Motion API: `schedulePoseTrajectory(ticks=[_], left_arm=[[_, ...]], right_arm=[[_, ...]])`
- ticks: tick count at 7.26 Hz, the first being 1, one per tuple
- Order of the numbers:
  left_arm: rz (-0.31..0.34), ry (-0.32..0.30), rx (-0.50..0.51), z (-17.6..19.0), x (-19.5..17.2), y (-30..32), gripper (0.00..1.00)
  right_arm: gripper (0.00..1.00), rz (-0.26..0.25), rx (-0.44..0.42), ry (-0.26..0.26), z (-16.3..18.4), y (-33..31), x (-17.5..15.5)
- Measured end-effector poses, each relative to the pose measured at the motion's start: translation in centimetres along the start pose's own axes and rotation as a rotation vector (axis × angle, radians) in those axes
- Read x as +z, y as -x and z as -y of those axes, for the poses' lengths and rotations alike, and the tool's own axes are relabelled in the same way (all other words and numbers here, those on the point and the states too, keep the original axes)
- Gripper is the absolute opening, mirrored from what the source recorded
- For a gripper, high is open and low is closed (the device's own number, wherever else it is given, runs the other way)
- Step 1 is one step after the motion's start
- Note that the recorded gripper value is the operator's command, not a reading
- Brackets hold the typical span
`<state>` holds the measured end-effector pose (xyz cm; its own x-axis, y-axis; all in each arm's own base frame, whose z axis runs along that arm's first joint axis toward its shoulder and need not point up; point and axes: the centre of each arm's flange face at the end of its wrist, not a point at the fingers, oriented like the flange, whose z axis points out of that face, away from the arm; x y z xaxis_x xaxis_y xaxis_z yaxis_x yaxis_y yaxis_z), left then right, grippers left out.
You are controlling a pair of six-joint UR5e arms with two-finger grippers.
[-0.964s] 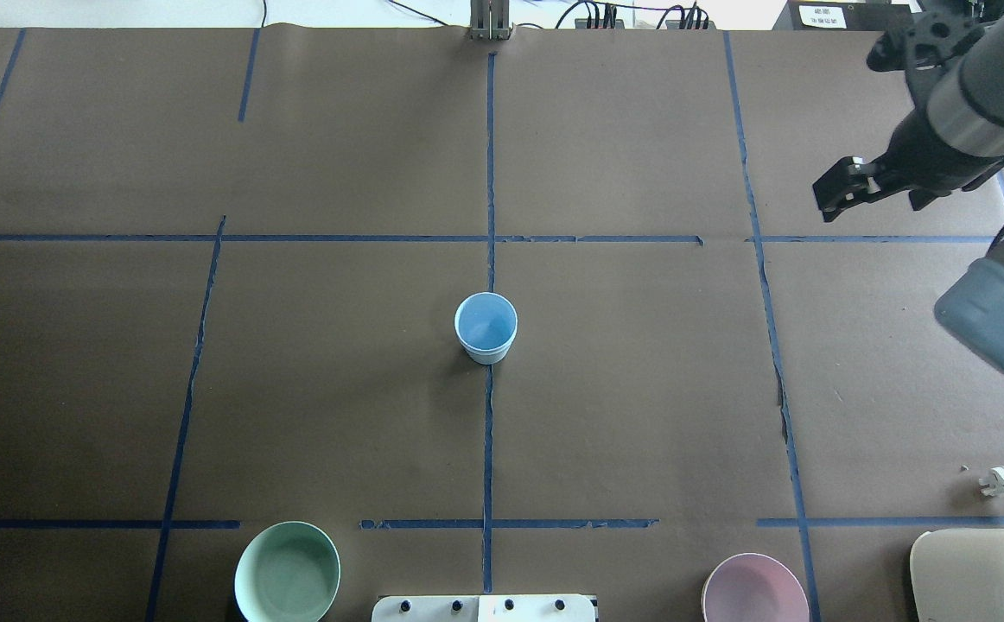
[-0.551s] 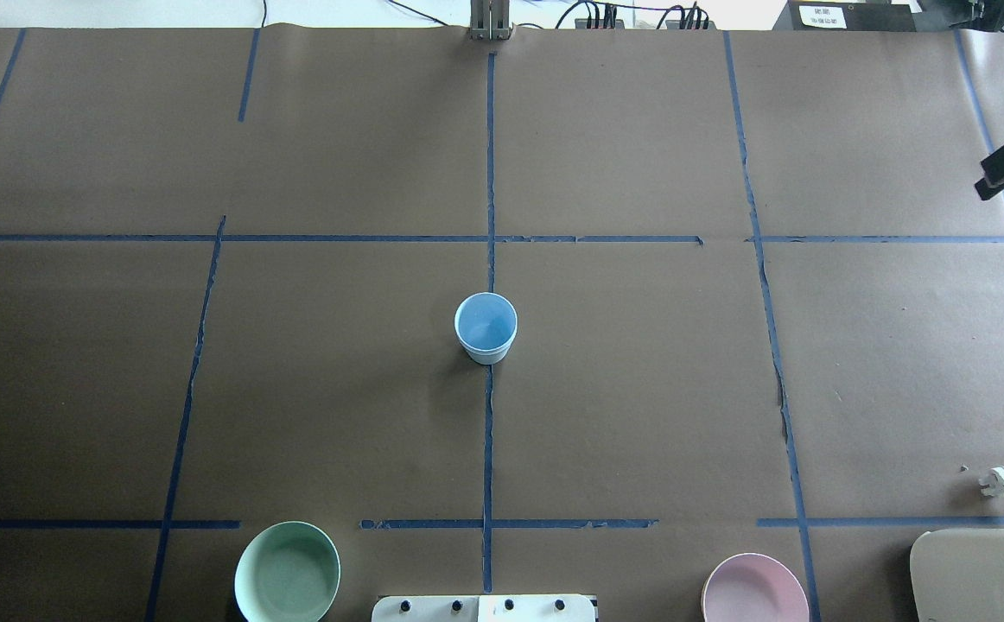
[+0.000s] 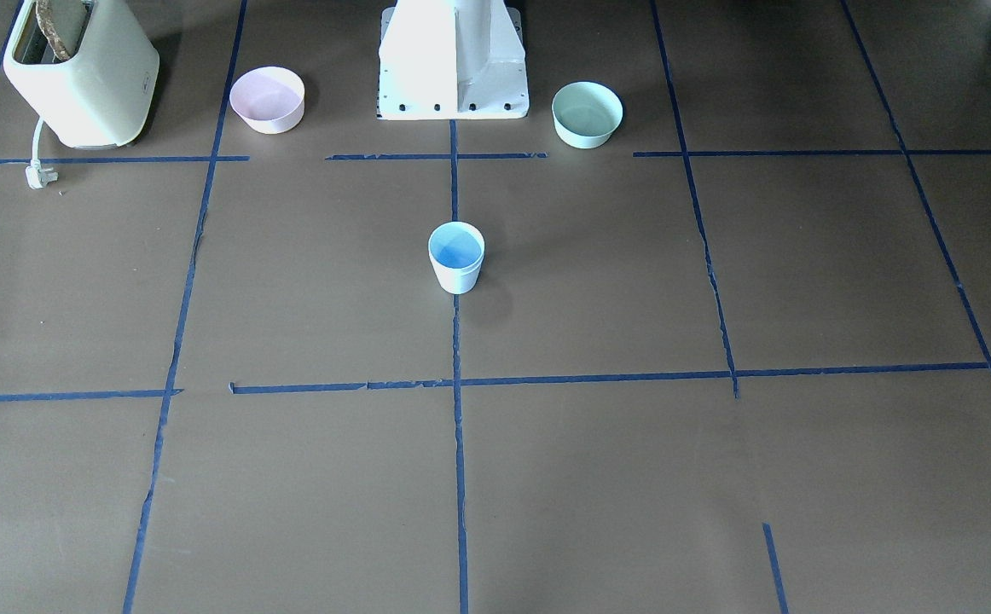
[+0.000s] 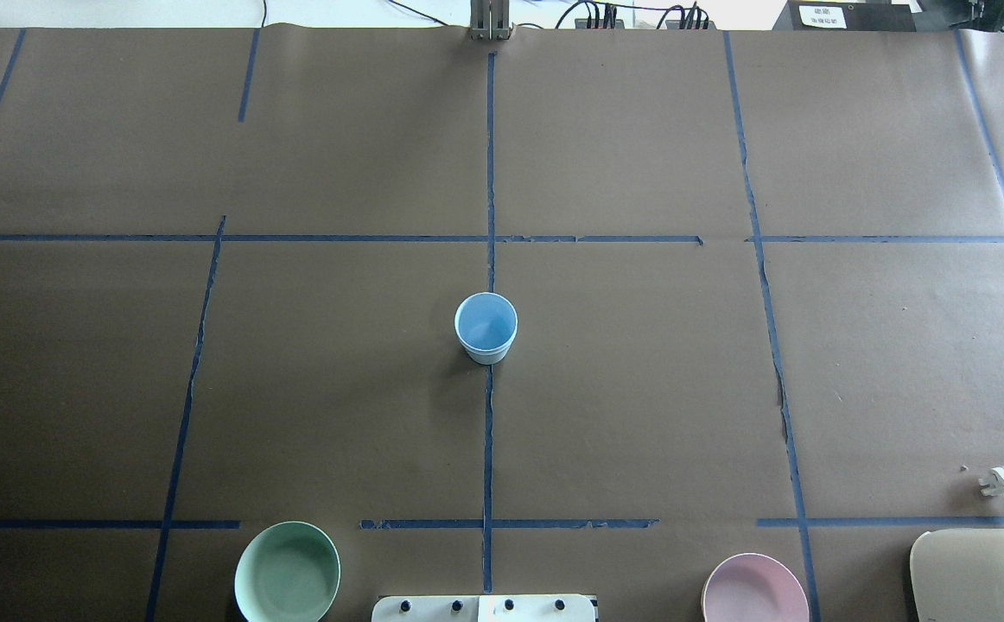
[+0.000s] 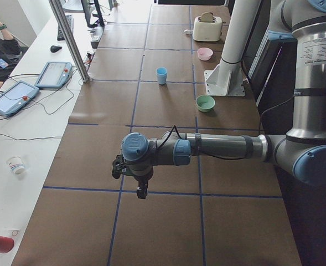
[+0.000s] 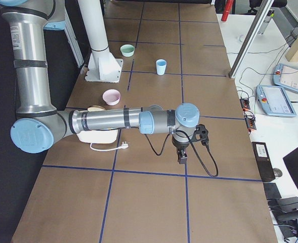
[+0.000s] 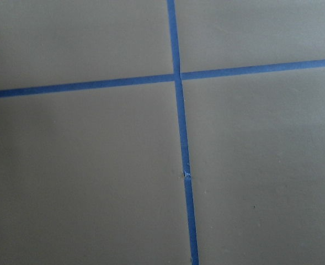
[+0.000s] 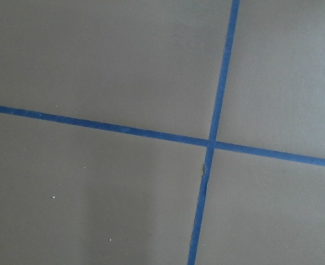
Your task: Stack blue cups with both arms
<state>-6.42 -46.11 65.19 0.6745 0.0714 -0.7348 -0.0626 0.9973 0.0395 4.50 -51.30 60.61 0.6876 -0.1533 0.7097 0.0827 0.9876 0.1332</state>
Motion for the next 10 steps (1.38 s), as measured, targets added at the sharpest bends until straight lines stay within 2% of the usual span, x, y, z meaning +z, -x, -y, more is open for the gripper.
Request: schedulePoseTrajectory(ticks=[3,10], left_arm=[[0.003,-0.009,-0.015,0.2,-0.6,0.5,1.00],[0.003,-0.011,-0.016,1.7,-0.6,0.8,1.00]], right_arm=[[1.00,0.003,0.053,0.021,-2.8,-2.6,1.1],[1.00,0.007,0.152,0.009,-6.1,-6.6,0.5]])
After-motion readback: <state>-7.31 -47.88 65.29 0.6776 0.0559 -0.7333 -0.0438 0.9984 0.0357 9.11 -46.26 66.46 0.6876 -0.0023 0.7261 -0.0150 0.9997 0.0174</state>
